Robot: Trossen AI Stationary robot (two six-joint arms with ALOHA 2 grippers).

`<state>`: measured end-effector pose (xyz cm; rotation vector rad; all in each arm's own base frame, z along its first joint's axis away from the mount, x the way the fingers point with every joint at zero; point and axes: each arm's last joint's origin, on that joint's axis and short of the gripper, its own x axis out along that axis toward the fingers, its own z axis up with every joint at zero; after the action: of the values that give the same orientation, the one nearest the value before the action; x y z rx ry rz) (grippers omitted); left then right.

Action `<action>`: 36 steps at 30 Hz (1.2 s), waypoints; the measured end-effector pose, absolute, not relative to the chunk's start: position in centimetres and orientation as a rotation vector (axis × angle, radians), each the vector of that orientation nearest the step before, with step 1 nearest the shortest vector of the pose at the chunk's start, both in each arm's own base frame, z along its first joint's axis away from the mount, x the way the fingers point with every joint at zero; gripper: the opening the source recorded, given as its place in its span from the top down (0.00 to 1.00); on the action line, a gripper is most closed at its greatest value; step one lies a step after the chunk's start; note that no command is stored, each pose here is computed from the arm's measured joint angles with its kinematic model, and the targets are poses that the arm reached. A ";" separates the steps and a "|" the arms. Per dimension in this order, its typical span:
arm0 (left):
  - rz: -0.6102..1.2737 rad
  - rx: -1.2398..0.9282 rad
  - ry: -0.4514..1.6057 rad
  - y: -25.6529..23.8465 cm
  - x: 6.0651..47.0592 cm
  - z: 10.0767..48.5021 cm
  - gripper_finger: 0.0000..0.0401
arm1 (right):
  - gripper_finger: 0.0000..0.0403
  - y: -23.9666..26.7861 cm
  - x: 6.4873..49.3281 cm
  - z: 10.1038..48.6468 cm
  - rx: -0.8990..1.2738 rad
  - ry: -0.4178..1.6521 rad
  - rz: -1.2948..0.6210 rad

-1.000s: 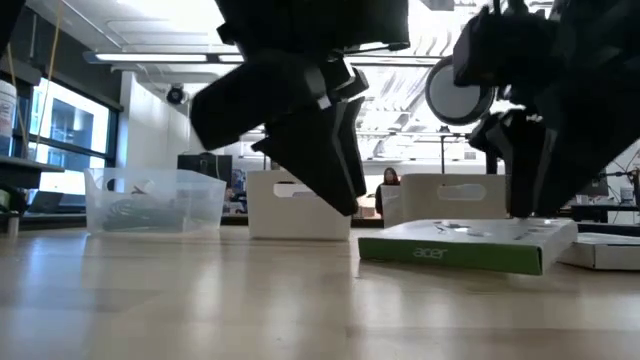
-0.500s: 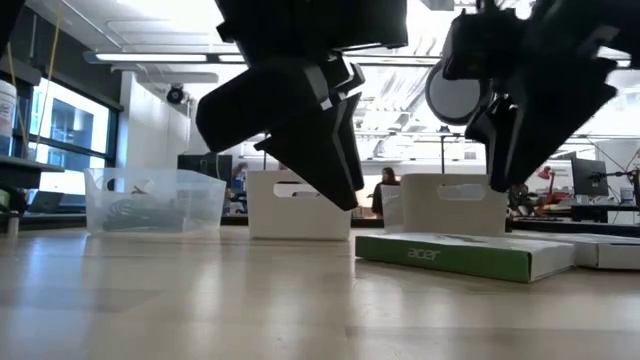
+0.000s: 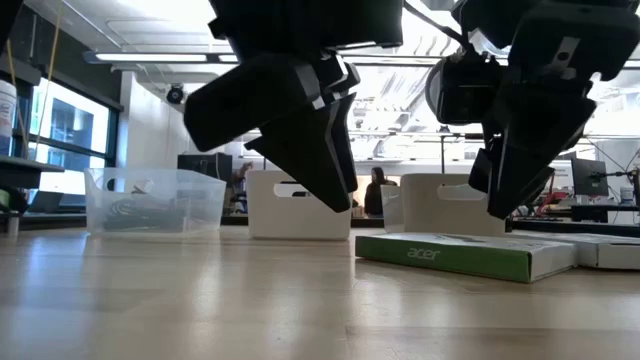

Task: Pick and place items into bin
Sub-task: Put the left card reader into the gray bin

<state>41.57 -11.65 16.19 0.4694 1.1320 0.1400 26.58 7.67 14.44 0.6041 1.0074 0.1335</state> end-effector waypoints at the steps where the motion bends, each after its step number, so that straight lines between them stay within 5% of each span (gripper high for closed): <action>1: 0.148 0.468 1.129 -11.7 41.6 16.2 0.59 | 0.64 7.6 26.6 14.4 0.608 1.009 0.128; 36: 0.350 0.493 1.088 -11.6 41.3 16.2 0.59 | 0.64 6.3 27.0 13.2 0.770 1.048 -0.067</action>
<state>41.30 -11.57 16.17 0.4930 1.0885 0.3504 27.01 6.34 13.17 0.7702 1.0479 -0.0666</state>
